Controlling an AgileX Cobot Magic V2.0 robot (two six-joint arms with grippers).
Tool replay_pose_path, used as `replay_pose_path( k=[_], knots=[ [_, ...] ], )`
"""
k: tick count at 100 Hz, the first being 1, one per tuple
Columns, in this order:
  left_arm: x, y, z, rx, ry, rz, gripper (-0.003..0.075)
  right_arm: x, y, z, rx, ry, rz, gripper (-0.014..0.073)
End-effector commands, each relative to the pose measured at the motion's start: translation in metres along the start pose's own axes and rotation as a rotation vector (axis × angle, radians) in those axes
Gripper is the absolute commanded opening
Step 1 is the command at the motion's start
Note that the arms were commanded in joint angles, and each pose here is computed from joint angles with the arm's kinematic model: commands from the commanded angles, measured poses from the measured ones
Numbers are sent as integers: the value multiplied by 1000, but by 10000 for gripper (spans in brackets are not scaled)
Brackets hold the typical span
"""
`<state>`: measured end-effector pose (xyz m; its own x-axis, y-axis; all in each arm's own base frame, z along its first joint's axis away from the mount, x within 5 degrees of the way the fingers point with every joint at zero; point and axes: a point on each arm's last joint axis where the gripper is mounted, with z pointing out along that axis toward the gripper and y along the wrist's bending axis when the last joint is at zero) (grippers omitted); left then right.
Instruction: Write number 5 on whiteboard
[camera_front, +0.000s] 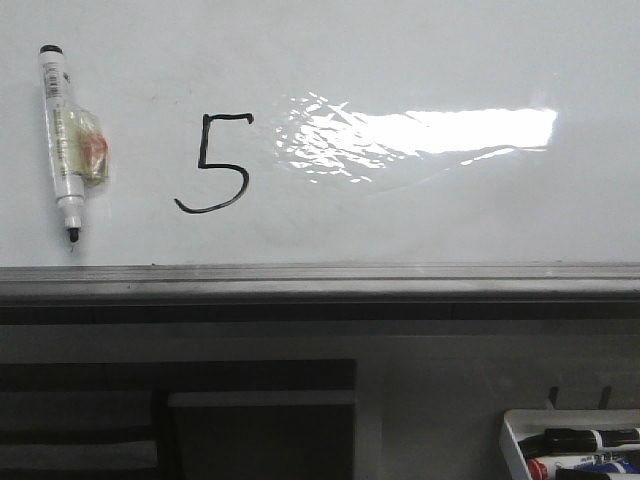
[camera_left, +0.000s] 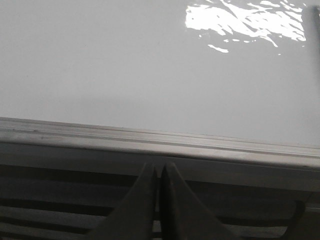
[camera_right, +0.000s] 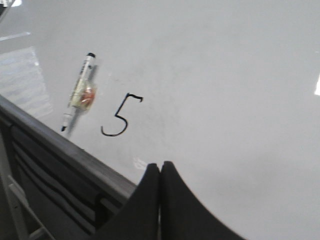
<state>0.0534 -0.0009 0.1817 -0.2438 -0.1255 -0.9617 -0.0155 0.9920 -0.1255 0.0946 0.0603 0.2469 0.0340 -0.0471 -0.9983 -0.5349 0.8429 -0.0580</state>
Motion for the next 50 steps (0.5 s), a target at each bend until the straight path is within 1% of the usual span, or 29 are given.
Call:
replay_pose_path(
  k=[1, 15, 30, 50],
  knots=[
    [0, 0, 0, 9, -63, -17, -20, -17, -8, -2, 69, -104, -10, -62],
    [0, 0, 0, 9, -63, -17, -20, -16, -19, -10, 178, -87, -22, -62],
    [0, 0, 0, 9, -63, -17, -20, -7, -27, -28, 304, -23, -22, -62],
    [0, 0, 0, 9, -63, -17, -20, 14, -28, -54, 461, -79, -36, -62]
  ],
)
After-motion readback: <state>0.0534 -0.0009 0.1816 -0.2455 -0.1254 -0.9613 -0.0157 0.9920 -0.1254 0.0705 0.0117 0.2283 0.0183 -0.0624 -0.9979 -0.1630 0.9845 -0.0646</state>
